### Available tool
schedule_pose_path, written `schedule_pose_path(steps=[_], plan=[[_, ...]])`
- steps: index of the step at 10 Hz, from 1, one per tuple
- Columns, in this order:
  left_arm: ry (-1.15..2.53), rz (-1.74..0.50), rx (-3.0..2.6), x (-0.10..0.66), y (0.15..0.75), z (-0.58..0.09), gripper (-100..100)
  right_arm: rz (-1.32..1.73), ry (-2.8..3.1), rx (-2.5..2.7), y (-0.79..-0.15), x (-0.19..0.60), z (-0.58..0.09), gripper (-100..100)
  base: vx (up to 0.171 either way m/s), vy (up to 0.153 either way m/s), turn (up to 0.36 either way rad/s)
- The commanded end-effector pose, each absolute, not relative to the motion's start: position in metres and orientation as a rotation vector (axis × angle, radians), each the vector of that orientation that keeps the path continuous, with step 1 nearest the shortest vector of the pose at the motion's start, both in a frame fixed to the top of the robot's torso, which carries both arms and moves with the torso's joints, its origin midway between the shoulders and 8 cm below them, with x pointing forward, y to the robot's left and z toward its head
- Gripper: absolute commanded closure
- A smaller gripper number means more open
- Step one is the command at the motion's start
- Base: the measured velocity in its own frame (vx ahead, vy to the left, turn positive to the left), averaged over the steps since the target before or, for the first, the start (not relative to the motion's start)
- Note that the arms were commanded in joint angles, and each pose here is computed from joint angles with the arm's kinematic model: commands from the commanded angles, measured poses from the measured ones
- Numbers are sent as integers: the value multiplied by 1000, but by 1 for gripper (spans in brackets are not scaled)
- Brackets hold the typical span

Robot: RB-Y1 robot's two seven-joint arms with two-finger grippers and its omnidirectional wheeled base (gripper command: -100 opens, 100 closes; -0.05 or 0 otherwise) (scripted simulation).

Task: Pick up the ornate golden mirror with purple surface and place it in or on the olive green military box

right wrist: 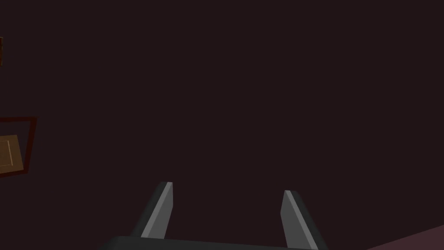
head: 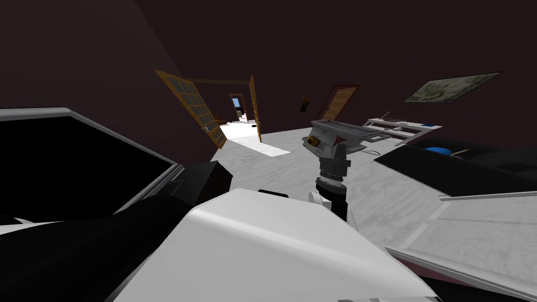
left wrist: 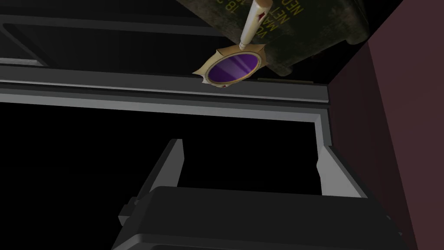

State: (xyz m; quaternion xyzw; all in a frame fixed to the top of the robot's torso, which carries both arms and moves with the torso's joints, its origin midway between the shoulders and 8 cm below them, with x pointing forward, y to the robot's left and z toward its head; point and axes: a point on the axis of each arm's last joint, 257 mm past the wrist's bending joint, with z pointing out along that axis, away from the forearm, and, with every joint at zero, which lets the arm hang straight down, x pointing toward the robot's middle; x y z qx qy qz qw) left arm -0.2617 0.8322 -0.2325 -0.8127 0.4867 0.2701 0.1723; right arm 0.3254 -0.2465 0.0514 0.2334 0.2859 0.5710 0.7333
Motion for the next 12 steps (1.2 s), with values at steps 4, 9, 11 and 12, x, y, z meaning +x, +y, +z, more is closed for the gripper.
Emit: schedule_pose_path(steps=[4,9,11,12], plan=[[1385,716,-2317,-256,841,-210,-100,1255,629,513,-247,325,51,0,4,1,10],[1386,709,-2320,-255,840,-211,0,1255,629,513,-247,325,51,0,0,0,0],[1386,709,-2320,-255,840,-211,0,1255,629,513,-247,325,51,0,0,0,0],[1386,709,-2320,-255,840,-211,0,1255,629,513,-247,325,51,0,0,0,0]])
